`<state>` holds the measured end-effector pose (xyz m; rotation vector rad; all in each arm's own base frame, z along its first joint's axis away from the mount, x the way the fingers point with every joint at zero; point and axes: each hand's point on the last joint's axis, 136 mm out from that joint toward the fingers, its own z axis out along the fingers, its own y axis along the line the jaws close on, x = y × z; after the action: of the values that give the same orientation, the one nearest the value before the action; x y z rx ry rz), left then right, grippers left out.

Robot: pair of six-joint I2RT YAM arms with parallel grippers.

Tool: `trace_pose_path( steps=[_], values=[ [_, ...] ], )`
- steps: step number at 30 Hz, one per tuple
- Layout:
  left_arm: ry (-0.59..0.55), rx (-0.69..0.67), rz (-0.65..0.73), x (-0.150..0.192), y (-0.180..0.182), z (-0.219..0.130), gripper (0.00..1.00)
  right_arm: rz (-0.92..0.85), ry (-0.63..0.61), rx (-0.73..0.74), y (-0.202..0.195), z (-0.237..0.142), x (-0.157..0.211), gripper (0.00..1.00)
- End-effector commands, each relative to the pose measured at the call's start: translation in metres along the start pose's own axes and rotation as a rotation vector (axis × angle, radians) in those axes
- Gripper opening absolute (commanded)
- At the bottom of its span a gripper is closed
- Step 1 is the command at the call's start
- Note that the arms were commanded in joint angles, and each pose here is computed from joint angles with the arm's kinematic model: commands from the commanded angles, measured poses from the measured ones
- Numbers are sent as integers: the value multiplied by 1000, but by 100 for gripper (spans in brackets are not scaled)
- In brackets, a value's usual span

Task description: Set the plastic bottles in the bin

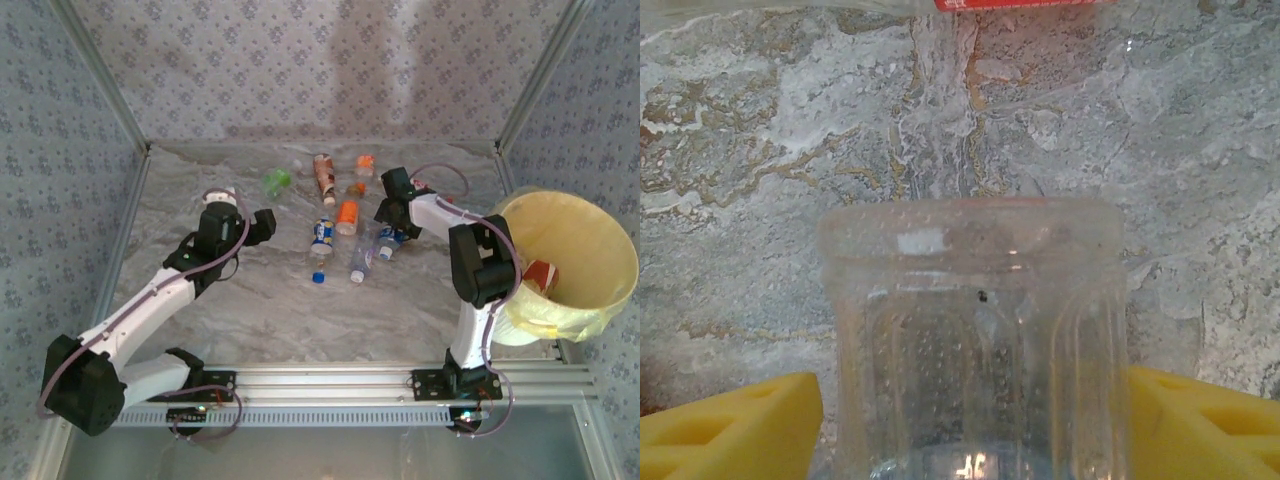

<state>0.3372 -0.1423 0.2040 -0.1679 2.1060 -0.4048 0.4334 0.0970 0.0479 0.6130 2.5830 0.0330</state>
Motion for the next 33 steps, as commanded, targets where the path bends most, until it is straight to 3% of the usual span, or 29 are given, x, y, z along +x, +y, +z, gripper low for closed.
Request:
trace_pose_path(
  steps=[1,7,14,24,33],
  values=[
    [-16,-6,6,-10,0,-4,98,33,-13,22,-8,12,0,75],
    [-10,-12,12,-9,0,-2,98,12,-29,-3,-9,3,-5,66],
    [-31,-46,4,-11,7,-4,98,-29,-192,-85,1,-47,-33,51],
    [-42,-59,-22,-10,11,-2,98,-175,-460,-233,30,-160,-66,47],
    [-44,-35,-34,-10,7,2,98,-220,-673,-372,27,-268,-81,45]
  ],
)
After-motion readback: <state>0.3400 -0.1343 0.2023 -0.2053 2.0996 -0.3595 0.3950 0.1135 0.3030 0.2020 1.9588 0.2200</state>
